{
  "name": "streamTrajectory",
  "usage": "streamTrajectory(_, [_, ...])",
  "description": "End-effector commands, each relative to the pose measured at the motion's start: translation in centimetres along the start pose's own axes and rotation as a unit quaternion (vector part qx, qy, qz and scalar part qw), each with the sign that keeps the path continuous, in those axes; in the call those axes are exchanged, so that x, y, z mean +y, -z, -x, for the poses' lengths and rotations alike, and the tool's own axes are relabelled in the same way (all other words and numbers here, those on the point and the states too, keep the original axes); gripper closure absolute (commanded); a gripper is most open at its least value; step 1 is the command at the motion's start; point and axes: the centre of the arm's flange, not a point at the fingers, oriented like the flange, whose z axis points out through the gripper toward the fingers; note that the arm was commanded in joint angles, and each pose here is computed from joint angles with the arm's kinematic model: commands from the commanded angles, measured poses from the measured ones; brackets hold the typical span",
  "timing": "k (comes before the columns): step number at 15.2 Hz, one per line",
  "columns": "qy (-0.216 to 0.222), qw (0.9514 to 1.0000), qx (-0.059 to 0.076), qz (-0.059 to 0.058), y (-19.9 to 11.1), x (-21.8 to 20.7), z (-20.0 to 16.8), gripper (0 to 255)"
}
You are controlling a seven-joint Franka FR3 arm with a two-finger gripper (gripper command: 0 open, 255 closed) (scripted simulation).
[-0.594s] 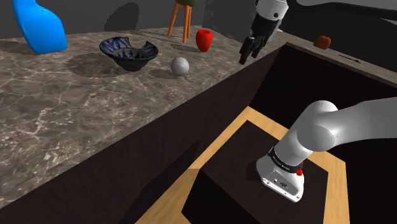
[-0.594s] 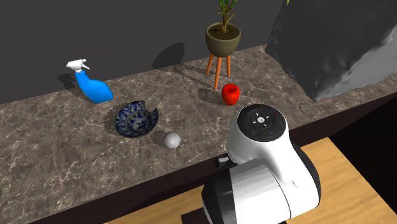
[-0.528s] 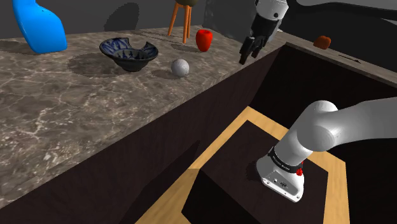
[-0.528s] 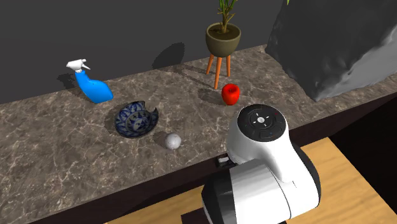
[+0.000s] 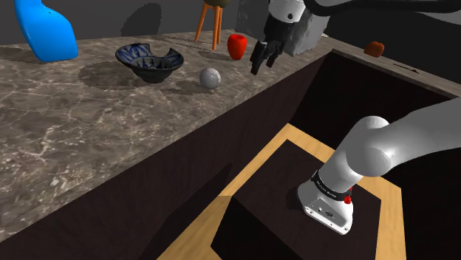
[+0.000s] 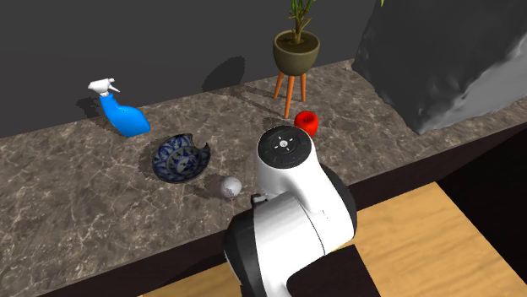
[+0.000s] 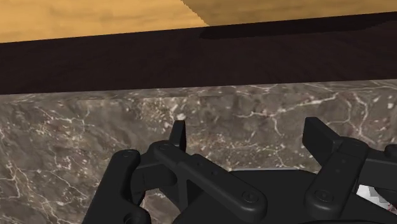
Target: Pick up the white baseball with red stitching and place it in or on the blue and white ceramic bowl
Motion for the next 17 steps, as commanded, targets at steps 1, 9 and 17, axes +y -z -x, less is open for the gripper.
streamTrajectory(1, [0.006, 0.9999, 0.005, -0.007, -0.3, -1.7, -1.3, 0])
streamTrajectory(9, [0.031, 0.9987, 0.026, -0.033, -1.0, -9.4, -6.8, 0])
streamTrajectory(17, [0.038, 0.998, 0.032, -0.04, -3.7, -12.0, -8.6, 0])
